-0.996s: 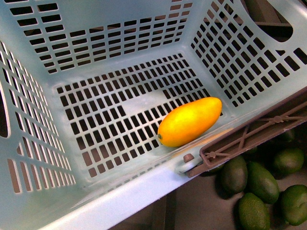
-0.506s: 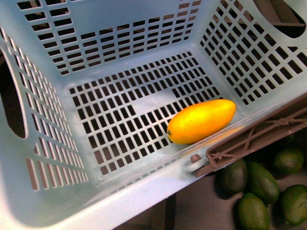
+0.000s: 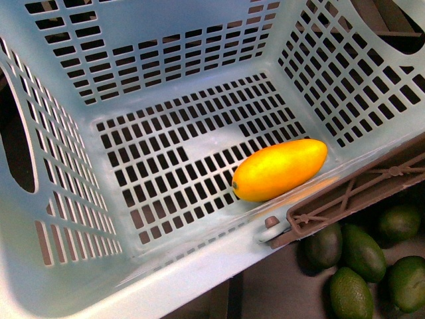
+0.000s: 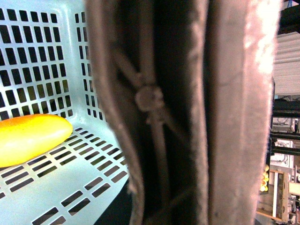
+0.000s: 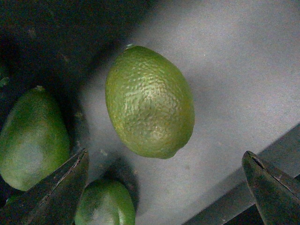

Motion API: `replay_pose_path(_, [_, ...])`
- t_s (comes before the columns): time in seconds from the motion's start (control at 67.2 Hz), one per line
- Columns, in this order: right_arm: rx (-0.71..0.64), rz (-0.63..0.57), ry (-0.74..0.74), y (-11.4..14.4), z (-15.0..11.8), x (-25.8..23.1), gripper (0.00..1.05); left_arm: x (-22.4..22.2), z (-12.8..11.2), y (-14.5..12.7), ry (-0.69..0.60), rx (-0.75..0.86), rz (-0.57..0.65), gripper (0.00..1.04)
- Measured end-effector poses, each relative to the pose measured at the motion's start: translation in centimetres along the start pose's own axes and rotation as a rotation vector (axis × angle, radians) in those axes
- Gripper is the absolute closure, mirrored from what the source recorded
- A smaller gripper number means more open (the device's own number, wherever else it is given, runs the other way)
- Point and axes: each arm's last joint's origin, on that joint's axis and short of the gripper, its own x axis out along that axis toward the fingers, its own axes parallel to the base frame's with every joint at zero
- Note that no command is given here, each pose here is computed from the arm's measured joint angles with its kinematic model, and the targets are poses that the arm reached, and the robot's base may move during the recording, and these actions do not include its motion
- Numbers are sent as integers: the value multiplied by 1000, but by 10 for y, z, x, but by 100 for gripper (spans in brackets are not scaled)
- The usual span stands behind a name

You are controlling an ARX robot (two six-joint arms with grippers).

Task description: Pick mango and avocado into basket

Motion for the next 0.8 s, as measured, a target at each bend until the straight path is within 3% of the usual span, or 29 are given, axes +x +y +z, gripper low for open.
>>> replay_pose_path(0.803, [-28, -34, 31, 27, 14, 45, 9, 0, 0, 0, 0, 0, 0, 91])
